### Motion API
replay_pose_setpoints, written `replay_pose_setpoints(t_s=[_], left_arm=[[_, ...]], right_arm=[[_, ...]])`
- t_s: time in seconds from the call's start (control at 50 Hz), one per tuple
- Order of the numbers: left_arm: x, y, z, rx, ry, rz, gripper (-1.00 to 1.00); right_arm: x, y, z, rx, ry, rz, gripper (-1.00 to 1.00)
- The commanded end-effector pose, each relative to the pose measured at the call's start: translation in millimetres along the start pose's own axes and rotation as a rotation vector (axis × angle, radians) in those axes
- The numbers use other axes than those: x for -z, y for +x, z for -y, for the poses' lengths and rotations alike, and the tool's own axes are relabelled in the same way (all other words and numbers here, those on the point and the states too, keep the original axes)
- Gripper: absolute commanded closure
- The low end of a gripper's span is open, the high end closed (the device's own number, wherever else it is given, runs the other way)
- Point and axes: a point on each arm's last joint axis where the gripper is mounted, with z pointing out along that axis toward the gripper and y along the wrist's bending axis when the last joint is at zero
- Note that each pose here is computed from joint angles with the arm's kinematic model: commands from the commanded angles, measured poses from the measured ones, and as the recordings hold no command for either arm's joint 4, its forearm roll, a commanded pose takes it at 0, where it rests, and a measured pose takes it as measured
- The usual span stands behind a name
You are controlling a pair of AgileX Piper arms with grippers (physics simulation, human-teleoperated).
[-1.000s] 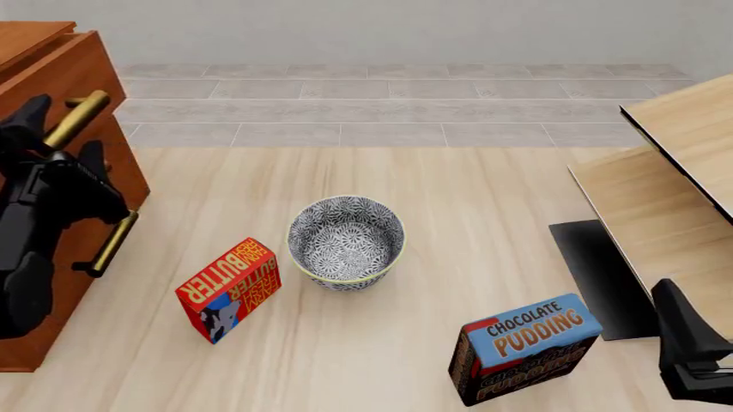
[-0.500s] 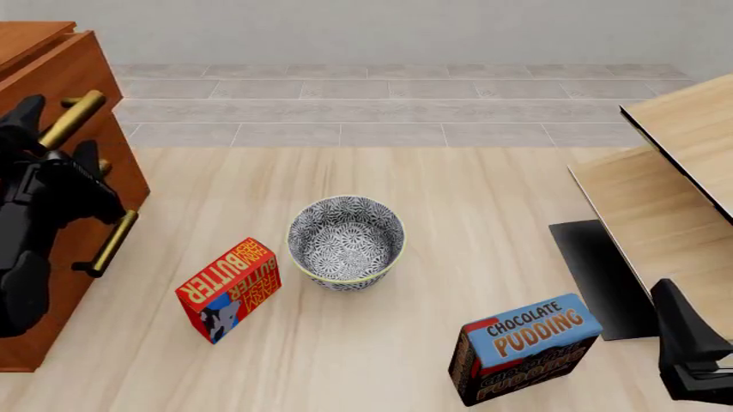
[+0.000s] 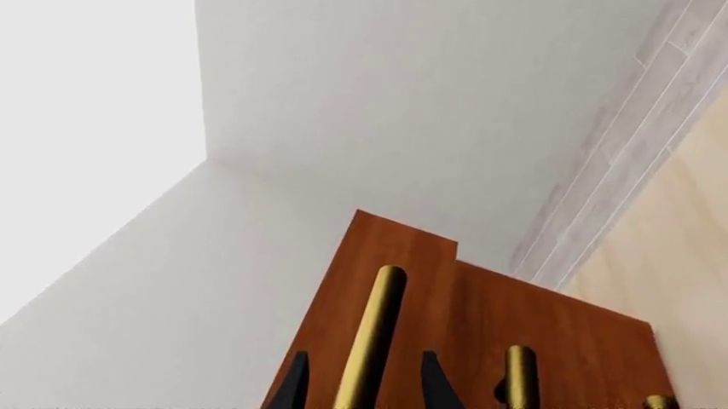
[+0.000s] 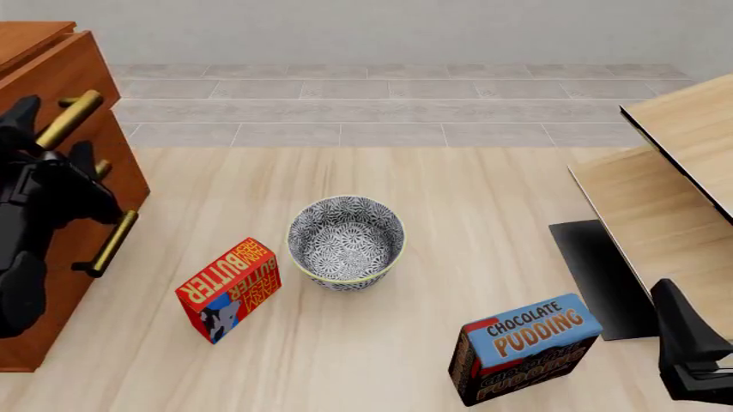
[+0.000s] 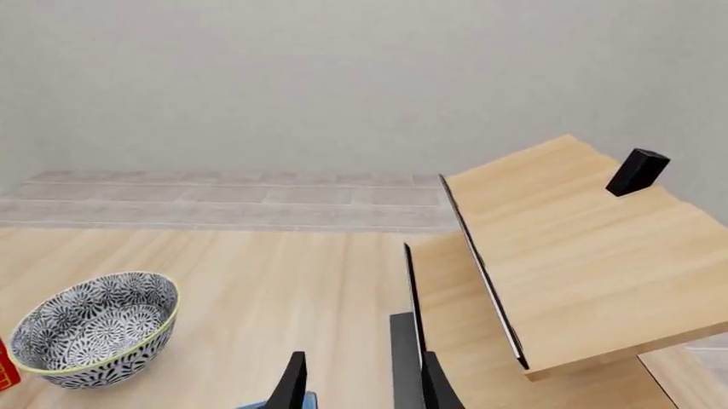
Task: Close the top drawer of the cabinet.
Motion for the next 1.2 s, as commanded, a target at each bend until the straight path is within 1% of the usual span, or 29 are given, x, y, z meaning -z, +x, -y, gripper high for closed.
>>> replay_pose_setpoints(t_s=[0.02, 0.68, 0.72, 1.2], left_arm=[[0.9, 10.6, -4.6, -0.005, -0.023, -0.046, -1.0], [2.7, 19.8, -6.1, -0.013, -0.027, -0.081, -1.0], [0.7, 23.9, -6.9, -0.004, -0.033, -0.095, -1.0], [-2.3, 27.3, -7.5, -0.023, -0.037, -0.105, -1.0]], right_arm=[[0.0, 0.1, 0.0, 0.0, 0.0, -0.001, -1.0], [0.0, 0.3, -0.2, -0.001, -0.003, -0.003, -1.0], [0.0, 0.4, -0.3, 0.0, -0.005, -0.003, -1.0], [0.0, 0.2, -0.3, -0.001, -0.005, -0.002, -1.0]])
